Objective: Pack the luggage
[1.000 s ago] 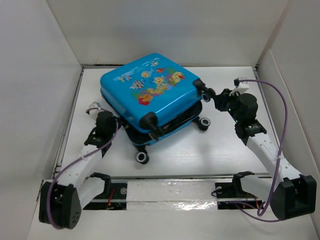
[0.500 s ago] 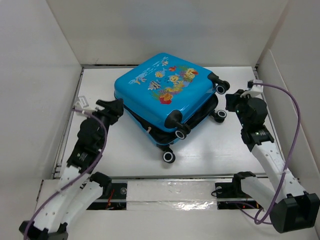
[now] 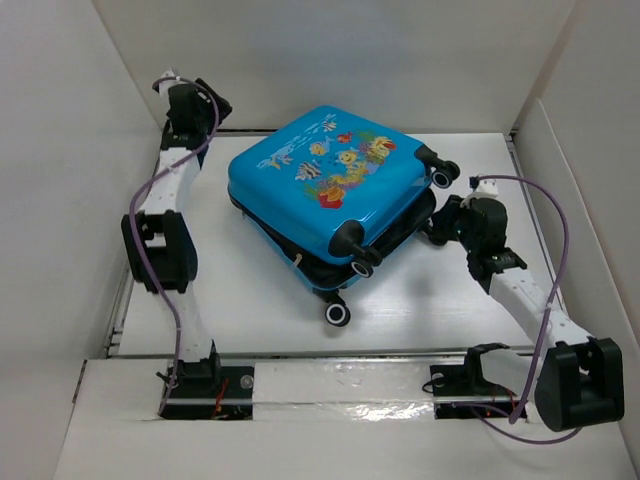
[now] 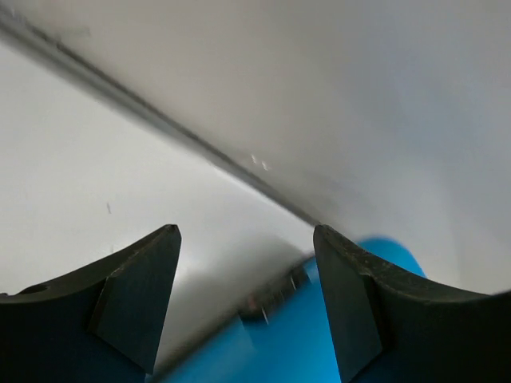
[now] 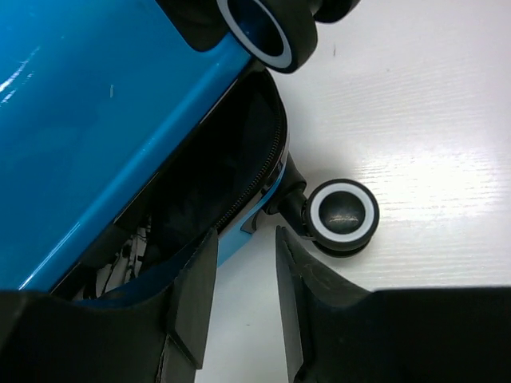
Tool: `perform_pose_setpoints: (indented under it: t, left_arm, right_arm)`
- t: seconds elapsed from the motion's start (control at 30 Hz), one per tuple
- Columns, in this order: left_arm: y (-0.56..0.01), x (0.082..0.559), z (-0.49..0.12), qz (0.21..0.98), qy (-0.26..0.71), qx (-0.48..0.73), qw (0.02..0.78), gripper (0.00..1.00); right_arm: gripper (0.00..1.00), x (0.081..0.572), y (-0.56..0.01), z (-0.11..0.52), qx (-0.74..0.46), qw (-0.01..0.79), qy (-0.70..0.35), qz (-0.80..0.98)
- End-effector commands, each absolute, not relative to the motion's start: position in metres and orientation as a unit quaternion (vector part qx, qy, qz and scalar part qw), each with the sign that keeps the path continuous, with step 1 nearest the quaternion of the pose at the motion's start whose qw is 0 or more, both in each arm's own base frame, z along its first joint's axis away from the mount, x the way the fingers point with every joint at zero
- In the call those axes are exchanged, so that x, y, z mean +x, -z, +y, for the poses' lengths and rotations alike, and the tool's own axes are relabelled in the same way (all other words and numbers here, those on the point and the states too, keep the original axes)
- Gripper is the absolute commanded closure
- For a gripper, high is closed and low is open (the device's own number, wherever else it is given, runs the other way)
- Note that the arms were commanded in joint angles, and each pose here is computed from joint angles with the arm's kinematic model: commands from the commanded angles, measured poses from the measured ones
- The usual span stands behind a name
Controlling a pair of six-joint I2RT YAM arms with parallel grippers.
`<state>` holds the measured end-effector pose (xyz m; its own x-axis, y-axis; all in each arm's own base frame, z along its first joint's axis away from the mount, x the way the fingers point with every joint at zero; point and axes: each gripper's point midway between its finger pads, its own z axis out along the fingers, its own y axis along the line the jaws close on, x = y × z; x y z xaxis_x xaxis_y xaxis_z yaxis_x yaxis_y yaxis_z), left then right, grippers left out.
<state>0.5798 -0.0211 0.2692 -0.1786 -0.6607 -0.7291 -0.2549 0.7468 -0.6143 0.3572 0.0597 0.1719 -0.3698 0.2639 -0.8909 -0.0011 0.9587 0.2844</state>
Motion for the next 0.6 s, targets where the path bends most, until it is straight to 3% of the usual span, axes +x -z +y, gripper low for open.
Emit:
perform_pose_setpoints:
  t: [0.0,0.07,0.33,0.43,0.47,0.5,0.57]
  left_arm:
    - [-0.267,0.611,0.003,0.789,0.193,-0.249,0.527,0.35]
    - [-0.231,0.629,-0.007,0.811,0.211,-0.23,0.495,0.35]
    - [-0.184,0.643,-0.071,0.821,0.305,-0.172,0.451,0.36]
    - [-0.157,0.631,-0.077,0.825,0.304,-0.19,0.437,0.37]
    - [-0.178,0.624,-0.076,0.808,0.313,-0.195,0.459,0.37]
    - [-0.129,0.597,-0.077,0.823,0.309,-0.225,0.42,0.37]
    - [-0.165,0.587,-0.078,0.769,0.351,-0.245,0.475,0.39]
  right_arm:
    - [0.58,0.372,-0.178,0.061,0.082,0.575,-0.128,0.804]
    - [0.58,0.377,-0.172,0.062,0.081,0.571,-0.13,0.807]
    - [0.57,0.406,-0.15,0.07,0.084,0.549,-0.126,0.822]
    - [0.57,0.417,-0.147,0.082,0.071,0.548,-0.132,0.823]
    - [0.57,0.425,-0.147,0.088,0.063,0.547,-0.133,0.824]
    - [0.57,0.43,-0.147,0.092,0.058,0.546,-0.129,0.826]
    - [0.57,0.437,-0.148,0.106,0.035,0.543,-0.131,0.829]
